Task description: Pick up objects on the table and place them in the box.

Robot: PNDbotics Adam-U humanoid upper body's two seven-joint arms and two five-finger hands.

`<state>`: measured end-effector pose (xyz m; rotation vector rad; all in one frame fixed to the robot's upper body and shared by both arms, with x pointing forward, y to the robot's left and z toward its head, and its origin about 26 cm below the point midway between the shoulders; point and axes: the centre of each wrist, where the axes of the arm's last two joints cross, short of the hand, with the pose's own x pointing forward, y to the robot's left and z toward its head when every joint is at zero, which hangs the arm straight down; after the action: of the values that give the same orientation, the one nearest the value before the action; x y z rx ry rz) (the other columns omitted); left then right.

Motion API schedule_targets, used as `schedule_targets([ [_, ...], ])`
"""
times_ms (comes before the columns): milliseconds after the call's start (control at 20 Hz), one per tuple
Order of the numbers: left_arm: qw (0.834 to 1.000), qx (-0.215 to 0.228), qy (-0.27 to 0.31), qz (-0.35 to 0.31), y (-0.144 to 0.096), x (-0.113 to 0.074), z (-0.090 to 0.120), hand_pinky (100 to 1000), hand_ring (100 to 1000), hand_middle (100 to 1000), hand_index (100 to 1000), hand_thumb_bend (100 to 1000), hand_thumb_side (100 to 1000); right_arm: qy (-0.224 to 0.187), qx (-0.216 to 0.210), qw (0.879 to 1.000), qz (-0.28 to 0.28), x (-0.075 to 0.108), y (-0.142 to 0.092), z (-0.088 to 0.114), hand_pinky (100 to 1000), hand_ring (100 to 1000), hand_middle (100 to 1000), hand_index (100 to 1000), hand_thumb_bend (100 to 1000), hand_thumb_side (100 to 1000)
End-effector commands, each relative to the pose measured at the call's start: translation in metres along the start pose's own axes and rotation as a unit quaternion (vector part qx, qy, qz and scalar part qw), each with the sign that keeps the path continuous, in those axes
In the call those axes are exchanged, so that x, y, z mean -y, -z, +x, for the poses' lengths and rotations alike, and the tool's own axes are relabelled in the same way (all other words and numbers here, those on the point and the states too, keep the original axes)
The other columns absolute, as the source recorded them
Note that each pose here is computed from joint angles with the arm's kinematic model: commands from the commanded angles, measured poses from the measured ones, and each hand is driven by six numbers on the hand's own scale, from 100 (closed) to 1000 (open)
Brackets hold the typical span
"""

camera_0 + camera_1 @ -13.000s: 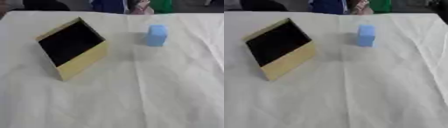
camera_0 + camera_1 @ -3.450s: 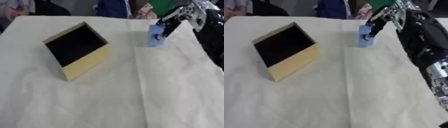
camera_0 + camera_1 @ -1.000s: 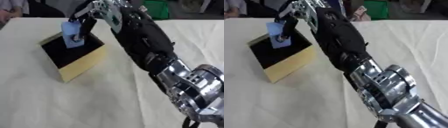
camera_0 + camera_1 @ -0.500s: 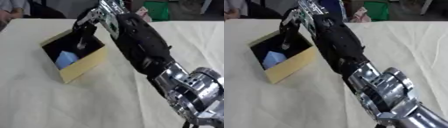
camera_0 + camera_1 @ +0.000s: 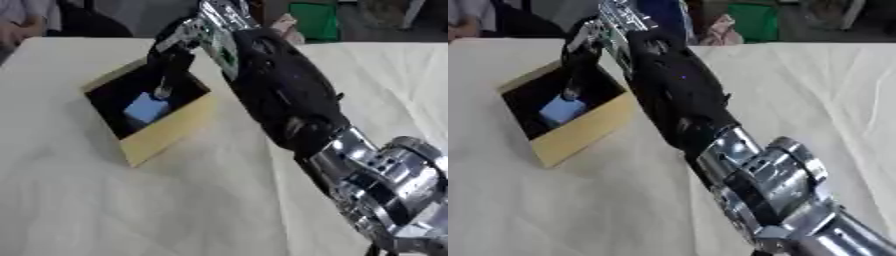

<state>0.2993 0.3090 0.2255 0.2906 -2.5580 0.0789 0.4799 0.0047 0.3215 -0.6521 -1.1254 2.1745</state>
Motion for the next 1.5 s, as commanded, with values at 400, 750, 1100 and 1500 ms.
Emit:
schedule_targets([
  [400, 1.000, 0.015, 0.010, 0.000, 0.005, -0.005, 0.006, 652, 575, 571, 860, 100, 895, 0.023, -0.046, 0.997, -0.049, 0.018, -0.054, -0.058, 943, 987, 1000, 1000, 169, 650],
  [750, 1.000, 0.015, 0.017, 0.002, 0.004, -0.007, 0.006, 652, 575, 571, 860, 100, 895, 0.049, -0.065, 0.993, -0.087, 0.008, -0.097, -0.109, 938, 980, 990, 1000, 100, 648],
  [1100, 1.000, 0.016, 0.023, 0.004, 0.004, -0.010, 0.006, 652, 574, 571, 860, 100, 894, 0.068, -0.088, 0.987, -0.115, -0.014, -0.138, -0.150, 932, 972, 976, 1000, 100, 666],
  [1500, 0.999, 0.018, 0.029, 0.006, 0.004, -0.011, 0.006, 652, 574, 571, 860, 100, 894, 0.079, -0.108, 0.983, -0.127, -0.037, -0.166, -0.174, 920, 962, 963, 1000, 100, 704],
])
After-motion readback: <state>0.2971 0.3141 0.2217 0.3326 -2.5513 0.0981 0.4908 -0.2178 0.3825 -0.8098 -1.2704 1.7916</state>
